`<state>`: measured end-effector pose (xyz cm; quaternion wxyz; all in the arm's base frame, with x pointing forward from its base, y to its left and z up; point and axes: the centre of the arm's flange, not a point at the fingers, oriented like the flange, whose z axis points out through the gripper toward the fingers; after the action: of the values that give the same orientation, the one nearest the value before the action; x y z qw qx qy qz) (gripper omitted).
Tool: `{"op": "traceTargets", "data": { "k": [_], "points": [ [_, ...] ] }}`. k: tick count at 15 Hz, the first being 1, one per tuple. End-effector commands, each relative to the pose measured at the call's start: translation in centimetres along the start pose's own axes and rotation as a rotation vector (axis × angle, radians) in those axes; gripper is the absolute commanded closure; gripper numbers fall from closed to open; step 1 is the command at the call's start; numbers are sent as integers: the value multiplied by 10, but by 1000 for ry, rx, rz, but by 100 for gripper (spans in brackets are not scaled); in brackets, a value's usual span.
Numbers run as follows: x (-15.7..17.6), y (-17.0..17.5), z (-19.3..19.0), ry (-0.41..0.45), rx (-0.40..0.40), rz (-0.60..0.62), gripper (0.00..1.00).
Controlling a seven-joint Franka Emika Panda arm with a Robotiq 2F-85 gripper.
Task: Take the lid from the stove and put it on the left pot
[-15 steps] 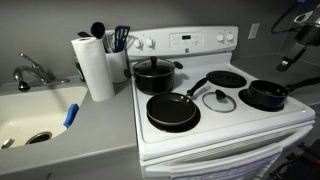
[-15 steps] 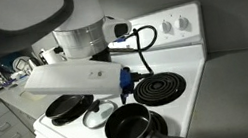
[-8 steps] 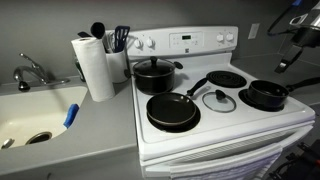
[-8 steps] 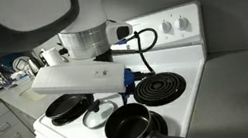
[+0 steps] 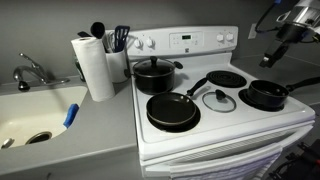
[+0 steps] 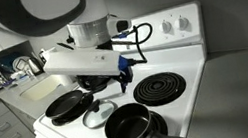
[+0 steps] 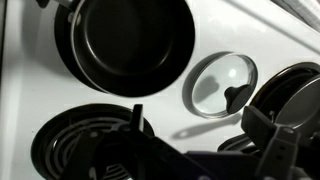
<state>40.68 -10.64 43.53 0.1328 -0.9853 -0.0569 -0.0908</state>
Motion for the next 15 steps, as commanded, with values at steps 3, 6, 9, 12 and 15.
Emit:
{"op": "traceTargets", "data": {
  "k": [3,6,9,12,15],
  "points": [
    [63,-28,21,-18,-178,176,0],
    [88,-52,37,20,-259,319,0],
    [101,-71,54,26,-274,392,0],
    [92,-74,52,21,-256,392,0],
    [97,-77,57,12,-273,384,0]
  ]
}}
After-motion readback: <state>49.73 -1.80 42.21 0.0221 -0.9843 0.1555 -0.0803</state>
